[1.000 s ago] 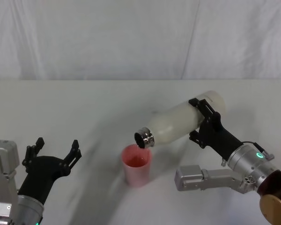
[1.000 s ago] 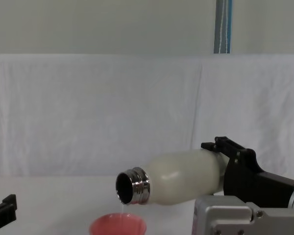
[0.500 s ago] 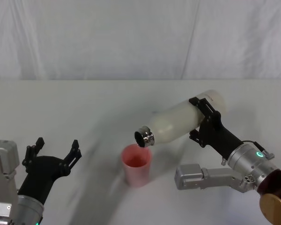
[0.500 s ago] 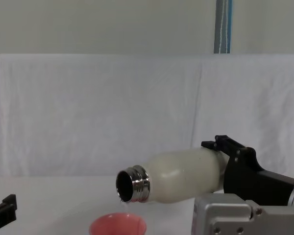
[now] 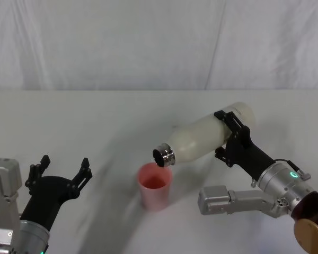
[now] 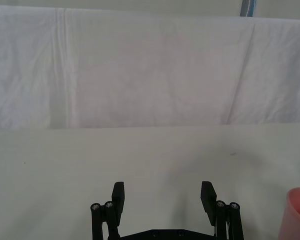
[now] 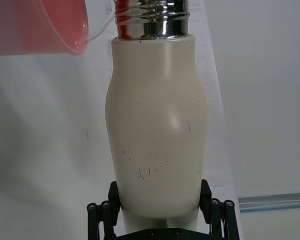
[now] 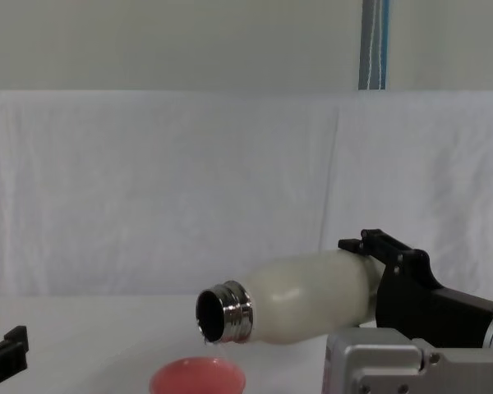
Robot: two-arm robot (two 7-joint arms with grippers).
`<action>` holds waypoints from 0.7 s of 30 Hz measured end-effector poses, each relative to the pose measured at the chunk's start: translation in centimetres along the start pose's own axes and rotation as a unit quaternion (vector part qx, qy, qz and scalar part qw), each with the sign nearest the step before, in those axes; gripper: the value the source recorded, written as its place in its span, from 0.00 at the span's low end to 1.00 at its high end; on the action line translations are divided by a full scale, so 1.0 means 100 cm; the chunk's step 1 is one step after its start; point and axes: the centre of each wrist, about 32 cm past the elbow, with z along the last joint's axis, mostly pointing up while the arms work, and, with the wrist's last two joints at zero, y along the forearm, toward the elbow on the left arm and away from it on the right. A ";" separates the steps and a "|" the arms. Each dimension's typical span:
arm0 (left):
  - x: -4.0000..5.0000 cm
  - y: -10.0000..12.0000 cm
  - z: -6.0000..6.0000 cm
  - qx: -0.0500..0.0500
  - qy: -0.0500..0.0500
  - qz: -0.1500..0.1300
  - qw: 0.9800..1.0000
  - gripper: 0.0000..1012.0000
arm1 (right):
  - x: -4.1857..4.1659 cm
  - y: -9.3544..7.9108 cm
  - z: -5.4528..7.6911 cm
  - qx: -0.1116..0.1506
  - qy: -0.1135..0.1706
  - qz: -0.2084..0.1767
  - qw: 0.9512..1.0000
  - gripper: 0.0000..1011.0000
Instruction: Grasp the thermos with one hand and pour water into the cup lid.
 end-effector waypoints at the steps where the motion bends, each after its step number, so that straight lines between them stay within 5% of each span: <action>1: 0.0000 0.000 0.000 0.000 0.000 0.000 1.000 0.99 | -0.0002 0.000 0.000 0.000 0.000 0.000 1.000 0.94; 21: 0.0000 0.000 0.000 0.000 0.000 0.000 1.000 0.99 | -0.0009 -0.001 0.000 0.001 -0.007 0.002 1.000 0.94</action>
